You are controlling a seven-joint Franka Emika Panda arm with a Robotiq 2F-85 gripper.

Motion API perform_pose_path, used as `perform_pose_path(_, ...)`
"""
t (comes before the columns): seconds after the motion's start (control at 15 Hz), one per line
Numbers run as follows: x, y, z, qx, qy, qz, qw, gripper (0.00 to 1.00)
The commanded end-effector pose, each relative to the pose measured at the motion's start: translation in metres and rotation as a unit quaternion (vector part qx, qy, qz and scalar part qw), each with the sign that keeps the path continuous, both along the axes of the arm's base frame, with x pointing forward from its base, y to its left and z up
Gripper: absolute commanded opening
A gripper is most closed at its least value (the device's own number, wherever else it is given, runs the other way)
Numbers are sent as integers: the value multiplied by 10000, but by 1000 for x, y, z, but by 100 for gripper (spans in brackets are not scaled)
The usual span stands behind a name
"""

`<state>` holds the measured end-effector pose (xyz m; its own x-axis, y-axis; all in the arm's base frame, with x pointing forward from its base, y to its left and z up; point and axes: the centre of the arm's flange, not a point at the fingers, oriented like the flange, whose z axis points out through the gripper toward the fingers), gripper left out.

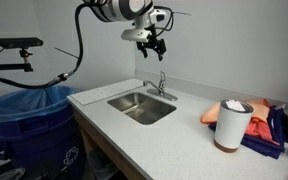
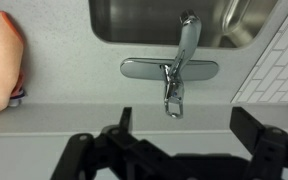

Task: Push the handle of the faucet down

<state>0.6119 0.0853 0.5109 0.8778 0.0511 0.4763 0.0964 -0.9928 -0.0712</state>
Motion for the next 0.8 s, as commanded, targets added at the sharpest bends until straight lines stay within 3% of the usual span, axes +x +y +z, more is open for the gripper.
perform_pose_path(0.0, 16, 7, -6, 110, -5, 8, 9999, 100)
perform_pose_path(0.73, 68, 32, -25, 247, -257, 143, 9993, 100)
